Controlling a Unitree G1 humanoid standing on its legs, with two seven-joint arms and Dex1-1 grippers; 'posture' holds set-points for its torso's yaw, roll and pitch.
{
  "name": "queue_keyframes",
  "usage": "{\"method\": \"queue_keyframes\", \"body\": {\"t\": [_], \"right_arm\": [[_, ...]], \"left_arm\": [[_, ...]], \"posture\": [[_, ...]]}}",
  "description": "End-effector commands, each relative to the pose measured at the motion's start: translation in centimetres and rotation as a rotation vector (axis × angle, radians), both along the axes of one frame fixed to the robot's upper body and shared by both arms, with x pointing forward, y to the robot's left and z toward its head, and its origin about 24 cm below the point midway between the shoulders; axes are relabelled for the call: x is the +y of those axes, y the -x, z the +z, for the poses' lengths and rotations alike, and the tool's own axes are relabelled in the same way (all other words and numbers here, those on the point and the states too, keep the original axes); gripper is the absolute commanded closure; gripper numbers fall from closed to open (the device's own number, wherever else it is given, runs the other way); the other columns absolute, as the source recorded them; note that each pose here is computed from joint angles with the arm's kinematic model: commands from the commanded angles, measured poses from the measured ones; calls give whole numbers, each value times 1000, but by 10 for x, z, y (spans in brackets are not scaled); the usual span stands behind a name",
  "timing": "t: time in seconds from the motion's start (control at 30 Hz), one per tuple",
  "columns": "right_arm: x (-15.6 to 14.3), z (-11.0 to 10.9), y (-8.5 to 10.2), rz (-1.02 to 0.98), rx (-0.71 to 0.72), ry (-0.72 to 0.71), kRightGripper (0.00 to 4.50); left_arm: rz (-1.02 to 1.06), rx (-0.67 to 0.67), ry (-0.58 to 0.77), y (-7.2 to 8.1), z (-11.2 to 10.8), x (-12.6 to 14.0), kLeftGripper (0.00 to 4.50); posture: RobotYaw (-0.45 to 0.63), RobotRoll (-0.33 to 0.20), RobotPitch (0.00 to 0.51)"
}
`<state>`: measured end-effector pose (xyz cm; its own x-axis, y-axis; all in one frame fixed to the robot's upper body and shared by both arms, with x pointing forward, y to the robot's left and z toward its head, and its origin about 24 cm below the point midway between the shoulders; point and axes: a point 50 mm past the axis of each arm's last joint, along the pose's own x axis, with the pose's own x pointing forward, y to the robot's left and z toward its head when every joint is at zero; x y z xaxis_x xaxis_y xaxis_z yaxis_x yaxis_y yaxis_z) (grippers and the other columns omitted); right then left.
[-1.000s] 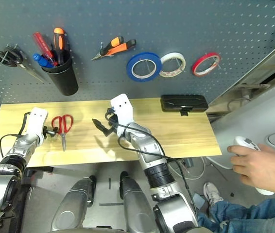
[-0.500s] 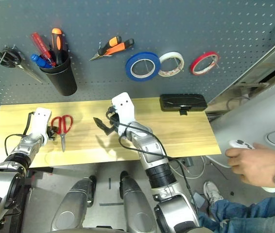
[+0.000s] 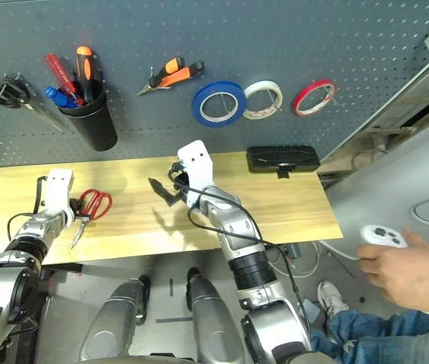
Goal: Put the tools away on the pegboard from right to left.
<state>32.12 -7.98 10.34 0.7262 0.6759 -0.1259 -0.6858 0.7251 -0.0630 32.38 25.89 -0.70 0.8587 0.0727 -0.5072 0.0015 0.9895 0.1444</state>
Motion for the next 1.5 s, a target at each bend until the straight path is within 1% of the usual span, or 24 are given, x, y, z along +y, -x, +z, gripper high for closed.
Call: {"method": "queue_keyframes", "body": {"t": [0.03, 0.1, 0.23, 0.37, 0.5, 0.63, 0.73, 0.83, 0.87, 1.03, 1.13, 1.2, 1.3, 1.37, 1.5], "right_arm": [[-1, -2, 1, 22, 0, -8, 0], [-3, -2, 0, 27, -6, -4, 0], [-6, -1, -3, 29, -13, -3, 0], [-7, 4, -6, 40, -33, -2, 0], [-6, 6, -7, 60, -44, -2, 0], [-4, 8, -8, 78, -57, 0, 0], [-4, 11, -8, 88, -71, 4, 0], [-5, 11, -8, 92, -75, 5, 0], [-5, 11, -8, 92, -76, 5, 0], [-4, 17, -7, 109, -102, -20, 0], [-1, 23, -5, 136, -131, -56, 0], [4, 33, -2, 176, -175, -101, 0], [8, 41, -1, 196, -206, -135, 0], [10, 45, -1, 200, -216, -150, 0], [17, 53, -1, 221, -235, -173, 0]], "left_arm": [[-83, -113, 15, 11, -5, -3, 4478], [-98, -180, -17, 15, -2, 2, 4478], [-45, -293, -18, 22, 7, 12, 4478], [-58, -450, -34, 31, 26, 18, 4478], [-62, -521, -70, 43, 35, 25, 4478], [-18, -593, -63, 55, 43, 34, 4478], [-3, -686, -81, 63, 56, 42, 4478], [24, -767, -128, 69, 72, 49, 4478], [27, -794, -135, 69, 77, 50, 4478], [-13, -1005, -161, 70, 119, 44, 4478], [-10, -1066, -174, 69, 133, 43, 4478], [-22, -1114, -183, 67, 146, 40, 4478], [-39, -1157, -185, 63, 159, 36, 4478], [-43, -1166, -186, 60, 164, 35, 4478], [-40, -1159, -188, 53, 166, 38, 4478]], "posture": [[15, 0, 272], [27, 0, 264], [43, 0, 255], [69, 0, 244], [78, 0, 240], [83, 0, 237], [85, 0, 237], [85, 0, 238], [86, 0, 239], [86, 0, 239], [91, 0, 241], [91, 0, 241], [91, 0, 238], [94, 0, 234], [87, 0, 224]]}}
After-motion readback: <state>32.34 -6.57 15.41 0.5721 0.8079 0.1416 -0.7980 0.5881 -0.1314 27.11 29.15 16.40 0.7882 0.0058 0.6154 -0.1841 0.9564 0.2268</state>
